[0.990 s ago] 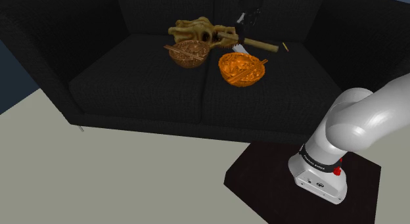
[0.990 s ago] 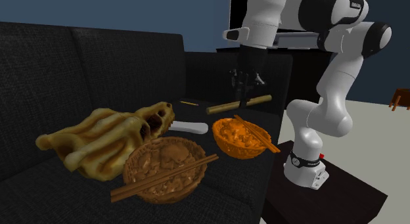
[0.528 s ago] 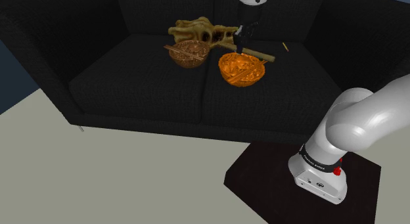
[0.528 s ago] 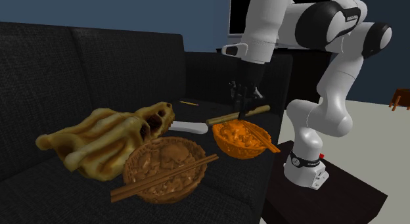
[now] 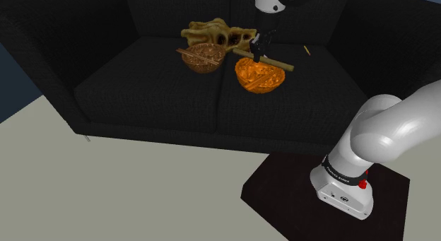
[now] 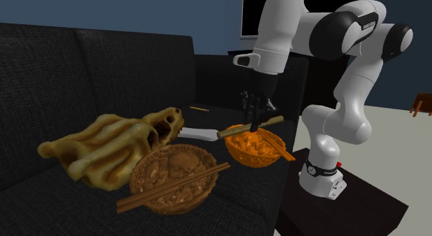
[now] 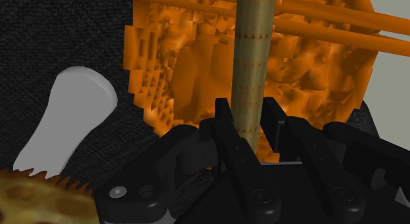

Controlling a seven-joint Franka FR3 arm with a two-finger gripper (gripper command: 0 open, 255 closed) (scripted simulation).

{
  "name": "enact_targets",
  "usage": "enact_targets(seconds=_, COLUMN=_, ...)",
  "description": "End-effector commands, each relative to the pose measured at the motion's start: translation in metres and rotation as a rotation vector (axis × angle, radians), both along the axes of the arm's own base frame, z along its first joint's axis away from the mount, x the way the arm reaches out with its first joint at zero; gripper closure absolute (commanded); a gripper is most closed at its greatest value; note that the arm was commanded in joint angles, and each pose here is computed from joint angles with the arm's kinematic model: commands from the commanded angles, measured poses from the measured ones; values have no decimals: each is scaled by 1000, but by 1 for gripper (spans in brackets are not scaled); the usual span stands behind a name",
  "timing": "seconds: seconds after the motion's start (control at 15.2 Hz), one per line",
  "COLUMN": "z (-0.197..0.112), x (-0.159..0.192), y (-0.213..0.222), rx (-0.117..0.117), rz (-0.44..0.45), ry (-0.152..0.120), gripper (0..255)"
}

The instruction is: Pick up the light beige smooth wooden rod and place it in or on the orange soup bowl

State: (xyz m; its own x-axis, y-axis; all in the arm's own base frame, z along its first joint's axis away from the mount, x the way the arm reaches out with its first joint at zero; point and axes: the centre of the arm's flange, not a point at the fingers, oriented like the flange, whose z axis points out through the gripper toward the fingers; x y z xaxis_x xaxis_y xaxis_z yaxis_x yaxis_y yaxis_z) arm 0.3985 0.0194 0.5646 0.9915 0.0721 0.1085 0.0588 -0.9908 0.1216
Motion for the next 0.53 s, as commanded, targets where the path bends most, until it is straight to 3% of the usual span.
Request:
enact_targets(seconds=0.0, z=0, x=0, y=0, rx=0, rz=0, ry=0, gripper=255)
enact_targets(seconds=0.07, z=0, x=0, y=0, rx=0, rz=0, ry=0, gripper=255)
enact_targets(seconds=0.13, z=0, x=0, y=0, rx=0, rz=0, ry=0, gripper=0)
enact_targets(seconds=0.46, z=0, x=0, y=0, rx=0, rz=0, ry=0, gripper=0)
